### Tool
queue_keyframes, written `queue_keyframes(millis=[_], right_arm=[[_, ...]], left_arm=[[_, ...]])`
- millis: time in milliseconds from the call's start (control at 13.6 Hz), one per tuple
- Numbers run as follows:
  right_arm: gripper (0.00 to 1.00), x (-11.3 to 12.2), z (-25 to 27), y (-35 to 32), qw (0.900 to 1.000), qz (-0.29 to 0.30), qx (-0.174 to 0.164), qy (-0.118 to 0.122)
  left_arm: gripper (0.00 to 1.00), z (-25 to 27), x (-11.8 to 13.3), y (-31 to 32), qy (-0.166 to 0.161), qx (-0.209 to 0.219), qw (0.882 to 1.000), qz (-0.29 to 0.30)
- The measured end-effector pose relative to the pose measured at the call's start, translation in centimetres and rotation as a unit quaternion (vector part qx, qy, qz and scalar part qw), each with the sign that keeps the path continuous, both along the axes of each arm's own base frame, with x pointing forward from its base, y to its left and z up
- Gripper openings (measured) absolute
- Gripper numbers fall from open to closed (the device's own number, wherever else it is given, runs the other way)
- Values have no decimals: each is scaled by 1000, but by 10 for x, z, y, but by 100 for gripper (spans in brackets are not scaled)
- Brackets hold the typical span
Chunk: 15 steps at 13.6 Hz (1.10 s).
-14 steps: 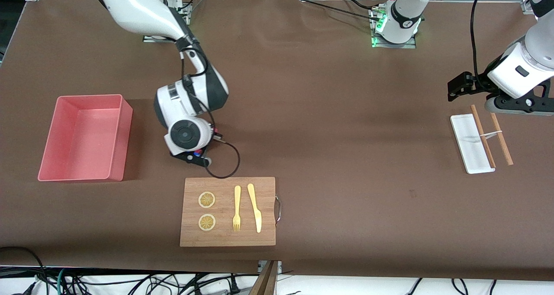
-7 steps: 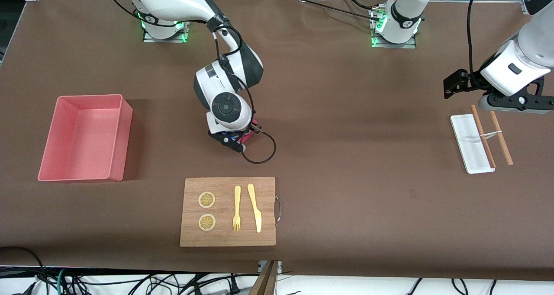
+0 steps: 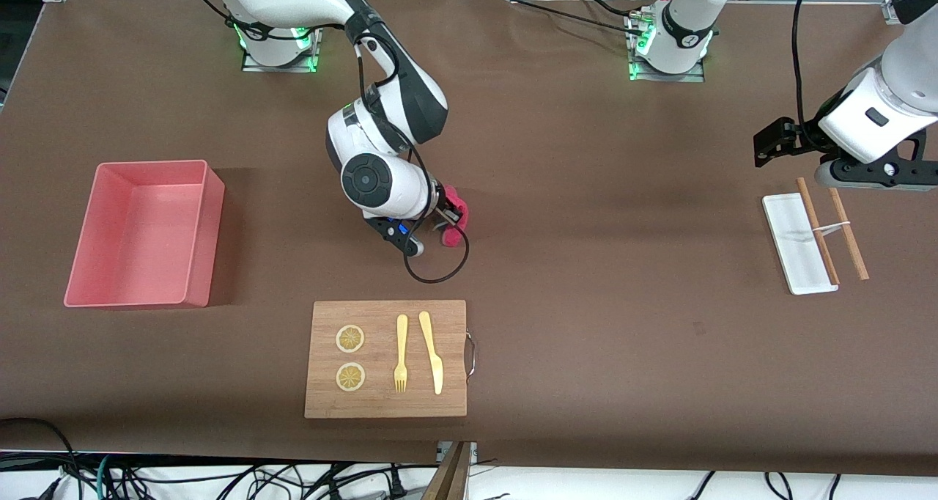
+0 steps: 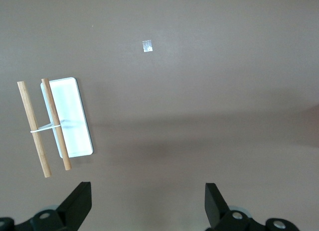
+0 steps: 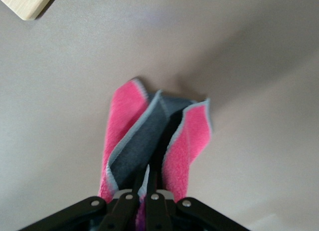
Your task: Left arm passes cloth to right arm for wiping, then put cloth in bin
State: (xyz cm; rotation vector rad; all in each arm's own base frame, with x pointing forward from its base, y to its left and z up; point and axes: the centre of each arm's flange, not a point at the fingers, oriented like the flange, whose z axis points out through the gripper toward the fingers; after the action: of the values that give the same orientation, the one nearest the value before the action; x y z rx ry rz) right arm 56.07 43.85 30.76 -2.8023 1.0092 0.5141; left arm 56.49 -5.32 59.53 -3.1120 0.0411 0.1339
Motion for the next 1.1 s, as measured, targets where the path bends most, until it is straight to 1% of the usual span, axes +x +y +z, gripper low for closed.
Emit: queue_keyframes(millis=[73, 147, 220, 293, 440, 587, 807, 1100], right_arm=[[2, 2, -3, -5, 1000, 1, -2, 4], [2, 2, -10, -13, 1000, 12, -6, 14], [2, 0, -24, -25, 999, 35, -17, 28], [2, -1, -40, -41, 997, 60, -35, 38], [2, 0, -69, -76, 989, 112, -77, 53], [2, 9, -84, -113, 981, 154, -98, 66], [2, 34, -86, -182, 970, 203, -108, 81], [2, 66, -81, -291, 957, 259, -93, 87]], left_arm=[[100, 0, 1, 7, 0, -6, 1000, 8], [100, 1, 1, 14, 0, -11, 1000, 16], [100, 1, 1, 21, 0, -13, 1000, 22], [100, 1, 1, 26, 0, -13, 1000, 26], [100, -2, 1, 35, 4, -14, 999, 34], [100, -5, 1, 35, 6, -14, 999, 35], [100, -2, 2, 36, 1, -14, 999, 35], [100, -1, 3, 35, -5, -13, 999, 34]])
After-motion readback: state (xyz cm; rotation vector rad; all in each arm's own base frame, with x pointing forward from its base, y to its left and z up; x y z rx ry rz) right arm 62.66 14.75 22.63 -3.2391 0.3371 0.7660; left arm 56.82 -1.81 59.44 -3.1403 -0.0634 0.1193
